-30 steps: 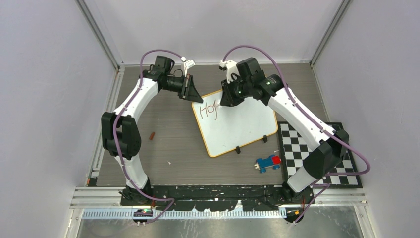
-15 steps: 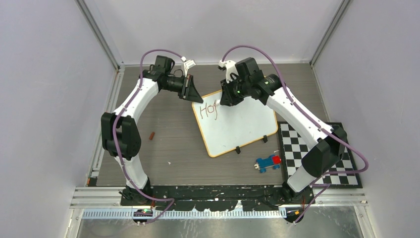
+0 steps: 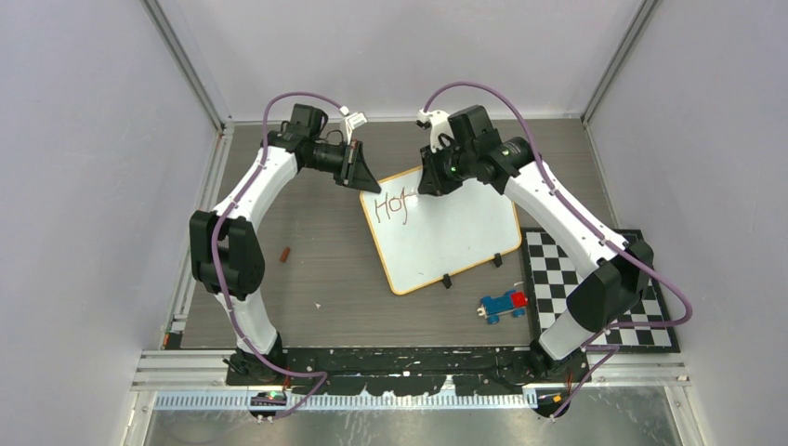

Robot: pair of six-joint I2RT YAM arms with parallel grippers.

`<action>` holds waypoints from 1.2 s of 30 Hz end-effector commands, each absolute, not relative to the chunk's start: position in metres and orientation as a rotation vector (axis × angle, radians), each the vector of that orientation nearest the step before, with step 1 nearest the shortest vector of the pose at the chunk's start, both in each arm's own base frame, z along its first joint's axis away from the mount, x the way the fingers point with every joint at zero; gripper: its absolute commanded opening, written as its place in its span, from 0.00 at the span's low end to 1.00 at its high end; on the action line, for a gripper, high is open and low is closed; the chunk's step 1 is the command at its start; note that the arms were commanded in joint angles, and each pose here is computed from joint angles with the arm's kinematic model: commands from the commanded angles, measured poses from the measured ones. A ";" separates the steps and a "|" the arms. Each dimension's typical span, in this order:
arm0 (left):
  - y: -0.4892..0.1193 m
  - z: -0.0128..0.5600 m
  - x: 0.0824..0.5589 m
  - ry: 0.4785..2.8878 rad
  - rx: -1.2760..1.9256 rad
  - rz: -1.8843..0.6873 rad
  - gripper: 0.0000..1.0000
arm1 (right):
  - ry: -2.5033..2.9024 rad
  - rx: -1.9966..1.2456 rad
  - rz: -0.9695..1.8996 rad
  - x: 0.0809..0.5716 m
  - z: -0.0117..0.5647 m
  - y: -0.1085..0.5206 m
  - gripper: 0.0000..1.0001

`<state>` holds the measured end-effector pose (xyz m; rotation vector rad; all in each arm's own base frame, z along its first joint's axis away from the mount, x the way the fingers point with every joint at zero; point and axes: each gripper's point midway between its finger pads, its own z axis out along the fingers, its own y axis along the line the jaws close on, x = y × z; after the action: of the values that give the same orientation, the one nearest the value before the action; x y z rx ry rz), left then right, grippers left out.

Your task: Write a sentence on the whiteboard

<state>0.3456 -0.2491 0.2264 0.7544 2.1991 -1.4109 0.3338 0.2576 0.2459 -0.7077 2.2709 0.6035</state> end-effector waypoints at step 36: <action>-0.249 0.237 0.336 2.209 0.756 -1.400 0.00 | 2.204 -0.738 0.607 0.318 0.267 0.254 0.00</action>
<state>0.3443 -0.2496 0.2271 0.7564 2.1976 -1.4206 0.3132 0.2603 0.2336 -0.7520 2.3036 0.6306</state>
